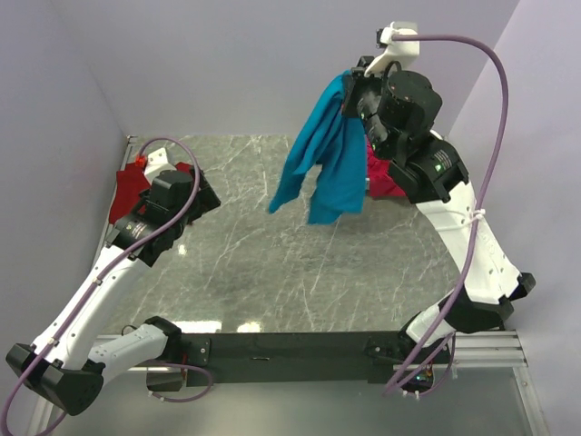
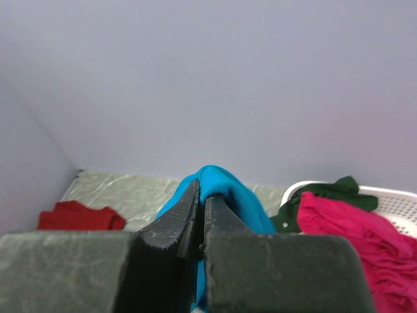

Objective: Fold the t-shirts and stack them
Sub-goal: Move the tshirt to the center of the board

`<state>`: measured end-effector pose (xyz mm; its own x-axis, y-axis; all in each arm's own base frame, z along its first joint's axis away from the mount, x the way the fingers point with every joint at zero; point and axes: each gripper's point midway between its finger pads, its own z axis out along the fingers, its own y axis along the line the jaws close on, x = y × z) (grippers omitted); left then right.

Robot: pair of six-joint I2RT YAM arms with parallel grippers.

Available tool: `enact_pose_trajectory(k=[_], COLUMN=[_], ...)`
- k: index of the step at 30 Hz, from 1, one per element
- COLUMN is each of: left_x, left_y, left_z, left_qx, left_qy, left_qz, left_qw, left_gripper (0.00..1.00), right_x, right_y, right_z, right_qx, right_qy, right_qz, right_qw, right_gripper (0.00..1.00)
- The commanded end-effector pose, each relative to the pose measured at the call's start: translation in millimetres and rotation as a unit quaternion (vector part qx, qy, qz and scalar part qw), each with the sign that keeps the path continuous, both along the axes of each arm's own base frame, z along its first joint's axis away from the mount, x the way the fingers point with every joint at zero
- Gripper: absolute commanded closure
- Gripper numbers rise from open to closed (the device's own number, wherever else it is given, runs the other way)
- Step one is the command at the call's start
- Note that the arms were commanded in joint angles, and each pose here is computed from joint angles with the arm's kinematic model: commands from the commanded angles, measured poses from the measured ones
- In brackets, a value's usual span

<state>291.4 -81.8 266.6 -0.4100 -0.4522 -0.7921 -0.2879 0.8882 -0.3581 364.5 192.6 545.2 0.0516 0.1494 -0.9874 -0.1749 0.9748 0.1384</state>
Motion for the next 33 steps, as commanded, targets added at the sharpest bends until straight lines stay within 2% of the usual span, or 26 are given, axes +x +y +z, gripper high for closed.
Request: enact_pose_trajectory(k=[1, 4, 5, 6, 7, 8, 9, 10, 12, 17, 21, 25, 28, 33], left_x=[2, 1, 1, 1, -1, -1, -2, -4, -7, -16, -19, -15, -13, -19], left_y=[10, 13, 14, 13, 13, 12, 11, 11, 8, -17, -52, -95, -131, -175], left_z=[20, 21, 19, 18, 14, 13, 9, -1, -13, -63, -83, -88, -93, -118], left_qx=[0.002, 0.005, 0.005, 0.004, 0.006, 0.007, 0.01, 0.015, 0.018, 0.013, 0.0, -0.018, -0.031, -0.019], left_qy=[-0.034, -0.038, -0.035, -0.033, -0.024, -0.022, -0.016, -0.005, 0.007, 0.058, 0.086, 0.094, 0.099, 0.137], left_qz=[0.016, 0.021, 0.021, 0.019, 0.017, 0.013, 0.009, 0.006, -0.008, -0.066, -0.115, -0.172, -0.226, -0.295], left_qw=[0.999, 0.999, 0.999, 0.999, 1.0, 1.0, 1.0, 1.0, 1.0, 0.996, 0.99, 0.981, 0.969, 0.945], left_gripper=[0.01, 0.01, 0.01, 0.01, 0.01, 0.01, 0.01, 0.01, 0.01, 0.02, 0.04, 0.04, 0.04, 0.03], right_x=[-15, -4, 2, 11, 22, 25, 34, 36, 29, -13, -62, -90, -96, -82], right_y=[1, 9, 9, 14, 10, 6, 7, 4, -5, 1, 3, 10, 14, 23], right_z=[-2, -59, -79, -122, -147, -179, -221, -244, -292, -334, -381, -412, -429, -427], right_qx=[0.028, 0.022, 0.01, -0.021, -0.017, -0.033, -0.049, -0.038, -0.058, -0.052, -0.041, -0.023, -0.002, 0.018], right_qy=[0.009, 0.072, 0.091, 0.135, 0.167, 0.213, 0.264, 0.3, 0.36, 0.396, 0.457, 0.499, 0.514, 0.504], right_qz=[0.004, -0.012, -0.022, -0.034, -0.045, -0.052, -0.056, -0.064, -0.072, -0.018, 0.025, 0.046, 0.046, 0.04], right_qw=[1.0, 0.997, 0.996, 0.99, 0.985, 0.975, 0.962, 0.951, 0.928, 0.917, 0.888, 0.865, 0.856, 0.863], right_gripper=[1.0, 1.0, 0.95, 0.89, 0.66, 0.55, 0.37, 0.34, 0.32, 0.32, 0.33, 0.34, 0.34, 0.36])
